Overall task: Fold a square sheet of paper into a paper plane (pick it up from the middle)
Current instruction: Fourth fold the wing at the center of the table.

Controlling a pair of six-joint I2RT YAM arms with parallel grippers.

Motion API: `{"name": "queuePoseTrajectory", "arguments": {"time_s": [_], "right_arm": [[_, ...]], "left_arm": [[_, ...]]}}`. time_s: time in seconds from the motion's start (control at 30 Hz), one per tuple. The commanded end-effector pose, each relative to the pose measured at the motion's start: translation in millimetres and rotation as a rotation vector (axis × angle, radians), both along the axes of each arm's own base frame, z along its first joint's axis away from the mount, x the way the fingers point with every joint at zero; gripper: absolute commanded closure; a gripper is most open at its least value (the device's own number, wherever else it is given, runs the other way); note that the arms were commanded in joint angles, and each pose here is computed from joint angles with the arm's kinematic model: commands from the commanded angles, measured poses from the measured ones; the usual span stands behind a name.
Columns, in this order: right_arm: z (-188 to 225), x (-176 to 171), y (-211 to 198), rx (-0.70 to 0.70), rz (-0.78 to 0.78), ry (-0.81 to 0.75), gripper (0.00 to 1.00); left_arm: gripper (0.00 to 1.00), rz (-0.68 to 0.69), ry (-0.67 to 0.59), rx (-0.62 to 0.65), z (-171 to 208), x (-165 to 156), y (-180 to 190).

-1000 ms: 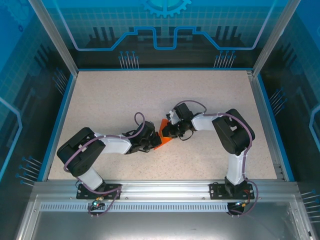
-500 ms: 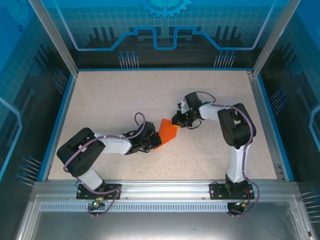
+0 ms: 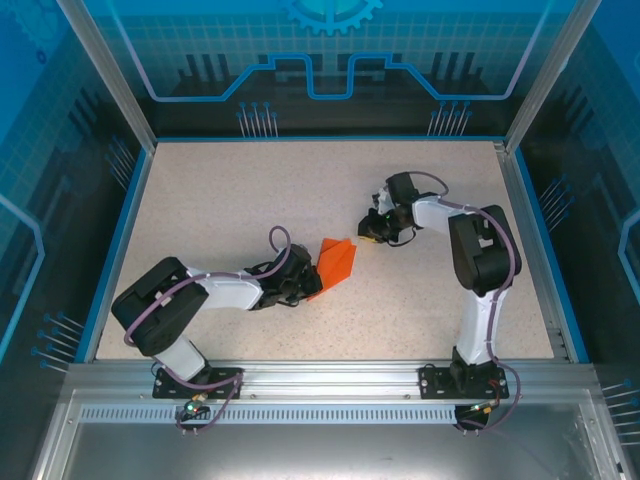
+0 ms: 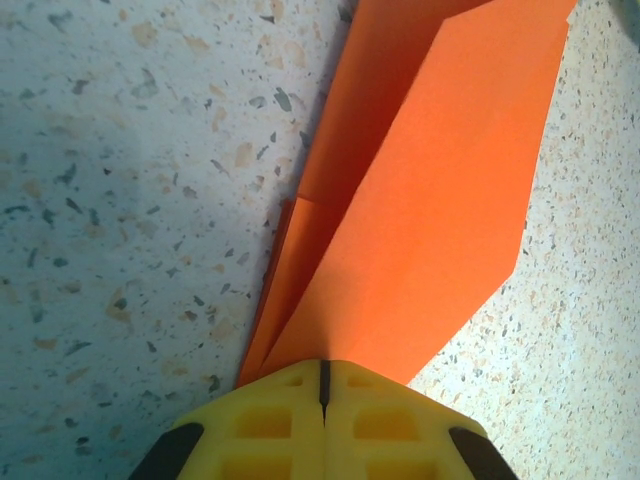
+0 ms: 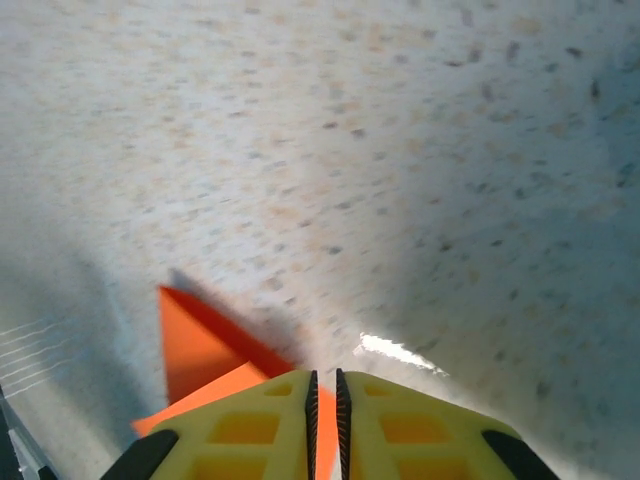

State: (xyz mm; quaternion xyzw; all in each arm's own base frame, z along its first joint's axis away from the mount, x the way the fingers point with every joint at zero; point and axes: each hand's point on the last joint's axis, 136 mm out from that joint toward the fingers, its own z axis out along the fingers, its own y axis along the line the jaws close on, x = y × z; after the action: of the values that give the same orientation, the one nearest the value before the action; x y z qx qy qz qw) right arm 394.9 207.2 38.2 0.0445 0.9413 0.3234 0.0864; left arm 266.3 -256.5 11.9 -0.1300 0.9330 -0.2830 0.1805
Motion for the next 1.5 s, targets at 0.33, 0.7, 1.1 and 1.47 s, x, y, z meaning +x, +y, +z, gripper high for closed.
{"name": "queuePoseTrajectory", "arguments": {"time_s": [0.33,0.7,1.1,1.47], "right_arm": [[-2,-66,73,0.039,0.188,0.015,0.85],[-51,-84,58,-0.044,0.208,0.087,0.85],[-41,-90,59,-0.015,0.321,0.055,0.84],[-16,-85,74,0.047,0.310,0.014,0.80]], "left_arm": [[1.00,-0.038,0.190,0.170,-36,-43,26],[0.96,-0.042,0.159,0.144,-27,-63,5],[0.76,0.022,0.016,0.115,30,-56,17],[0.61,0.018,-0.090,0.077,69,-51,28]]}}
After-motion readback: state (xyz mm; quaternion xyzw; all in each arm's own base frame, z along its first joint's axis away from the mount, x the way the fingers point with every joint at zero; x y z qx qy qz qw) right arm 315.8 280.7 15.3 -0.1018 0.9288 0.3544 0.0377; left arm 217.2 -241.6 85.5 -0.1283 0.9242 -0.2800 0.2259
